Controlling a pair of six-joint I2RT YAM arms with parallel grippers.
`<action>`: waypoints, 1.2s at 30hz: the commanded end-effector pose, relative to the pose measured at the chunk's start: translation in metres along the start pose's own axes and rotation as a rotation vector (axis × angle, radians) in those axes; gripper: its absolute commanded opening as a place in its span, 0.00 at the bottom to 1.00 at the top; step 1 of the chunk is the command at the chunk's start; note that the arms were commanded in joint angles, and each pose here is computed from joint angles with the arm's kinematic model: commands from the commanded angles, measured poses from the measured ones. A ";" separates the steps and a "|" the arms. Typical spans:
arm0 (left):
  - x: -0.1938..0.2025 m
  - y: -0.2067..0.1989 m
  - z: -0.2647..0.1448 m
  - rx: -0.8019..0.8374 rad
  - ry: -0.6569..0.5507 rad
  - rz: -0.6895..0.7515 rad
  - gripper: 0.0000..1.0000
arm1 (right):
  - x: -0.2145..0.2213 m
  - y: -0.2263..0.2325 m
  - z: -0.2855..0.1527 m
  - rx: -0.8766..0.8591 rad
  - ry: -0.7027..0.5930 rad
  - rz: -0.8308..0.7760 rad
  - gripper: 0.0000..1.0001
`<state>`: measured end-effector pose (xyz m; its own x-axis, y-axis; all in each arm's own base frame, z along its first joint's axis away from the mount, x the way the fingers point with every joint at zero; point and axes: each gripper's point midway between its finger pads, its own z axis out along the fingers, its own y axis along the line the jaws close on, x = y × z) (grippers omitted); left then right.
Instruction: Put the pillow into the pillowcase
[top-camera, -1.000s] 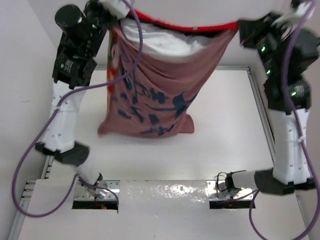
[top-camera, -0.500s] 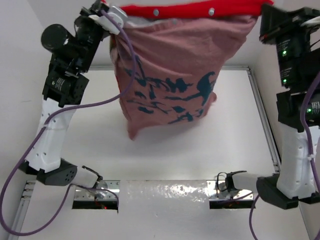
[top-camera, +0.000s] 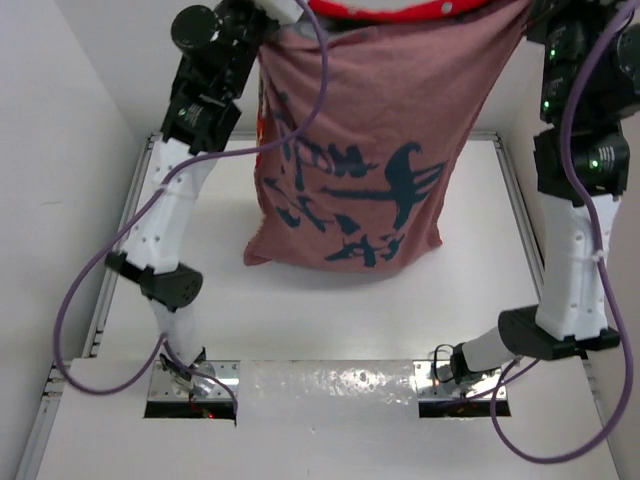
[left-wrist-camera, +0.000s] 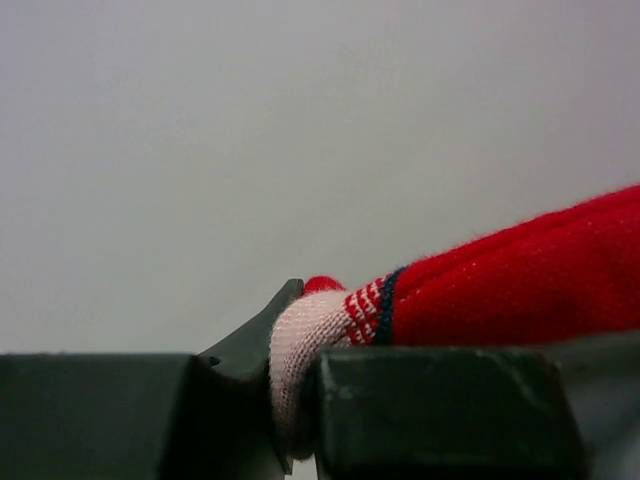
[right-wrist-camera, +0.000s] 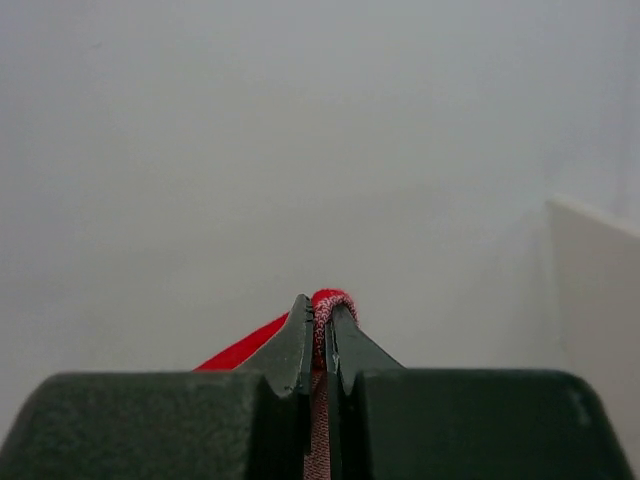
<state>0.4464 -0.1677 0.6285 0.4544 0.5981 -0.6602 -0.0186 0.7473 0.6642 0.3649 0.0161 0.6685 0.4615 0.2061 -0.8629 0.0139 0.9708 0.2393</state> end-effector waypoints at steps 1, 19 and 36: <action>-0.016 0.008 0.030 -0.159 -0.114 -0.089 0.00 | -0.069 -0.038 0.005 0.215 -0.243 -0.157 0.00; 0.074 0.108 -0.020 -0.325 0.020 -0.434 0.00 | 0.077 0.231 -0.122 -0.946 0.233 0.147 0.00; 0.407 0.149 -0.413 -0.288 1.134 -0.956 1.00 | 0.272 0.387 -0.336 -1.509 0.745 -0.043 0.99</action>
<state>0.2915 0.3202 0.3828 -0.3655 -0.1430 -0.9197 -0.3756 0.9268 0.0051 0.1595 0.5244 0.2756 -0.0992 -0.4500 -0.8875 -0.9925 -0.0186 0.1204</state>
